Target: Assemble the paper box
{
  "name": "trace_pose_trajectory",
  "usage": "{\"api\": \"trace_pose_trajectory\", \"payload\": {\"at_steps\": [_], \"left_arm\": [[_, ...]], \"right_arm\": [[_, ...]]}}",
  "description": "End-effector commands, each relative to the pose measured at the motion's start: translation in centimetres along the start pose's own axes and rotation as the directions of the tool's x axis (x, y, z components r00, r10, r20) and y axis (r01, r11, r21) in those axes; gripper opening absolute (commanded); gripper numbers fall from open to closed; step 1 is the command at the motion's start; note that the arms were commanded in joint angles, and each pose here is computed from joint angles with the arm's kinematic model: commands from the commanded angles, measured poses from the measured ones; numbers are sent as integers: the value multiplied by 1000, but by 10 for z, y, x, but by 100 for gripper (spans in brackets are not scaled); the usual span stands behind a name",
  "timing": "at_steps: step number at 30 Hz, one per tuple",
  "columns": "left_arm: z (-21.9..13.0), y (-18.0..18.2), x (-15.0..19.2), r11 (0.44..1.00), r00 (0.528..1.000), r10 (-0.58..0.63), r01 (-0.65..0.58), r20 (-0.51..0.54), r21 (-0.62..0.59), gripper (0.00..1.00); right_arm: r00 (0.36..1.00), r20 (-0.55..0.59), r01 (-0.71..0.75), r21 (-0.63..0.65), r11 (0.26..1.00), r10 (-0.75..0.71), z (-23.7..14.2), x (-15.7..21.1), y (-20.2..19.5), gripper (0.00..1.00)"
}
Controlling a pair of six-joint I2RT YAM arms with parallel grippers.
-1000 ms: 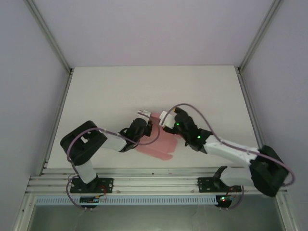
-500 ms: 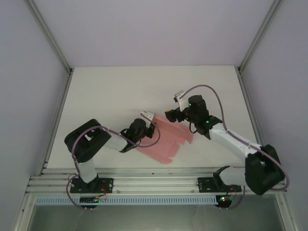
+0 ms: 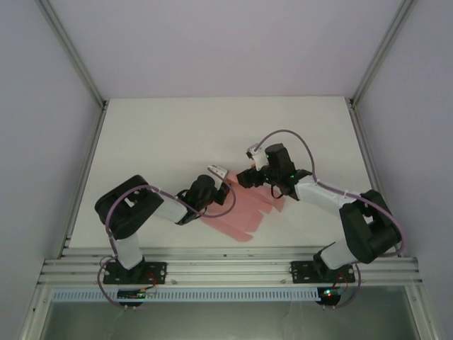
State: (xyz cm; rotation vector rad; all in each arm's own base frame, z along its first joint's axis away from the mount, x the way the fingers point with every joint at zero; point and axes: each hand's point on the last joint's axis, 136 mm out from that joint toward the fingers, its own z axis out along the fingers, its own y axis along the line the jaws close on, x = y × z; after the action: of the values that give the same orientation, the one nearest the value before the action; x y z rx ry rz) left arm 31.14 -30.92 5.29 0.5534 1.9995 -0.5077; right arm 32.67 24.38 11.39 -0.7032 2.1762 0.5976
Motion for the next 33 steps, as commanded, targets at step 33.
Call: {"api": "trace_pose_trajectory", "payload": {"at_steps": [33], "left_arm": [[-74,46,-55,931,978,-195,208,73,-301,0]], "right_arm": [[960,257,-197,329,924,113,-147,-16,-27,99]]}}
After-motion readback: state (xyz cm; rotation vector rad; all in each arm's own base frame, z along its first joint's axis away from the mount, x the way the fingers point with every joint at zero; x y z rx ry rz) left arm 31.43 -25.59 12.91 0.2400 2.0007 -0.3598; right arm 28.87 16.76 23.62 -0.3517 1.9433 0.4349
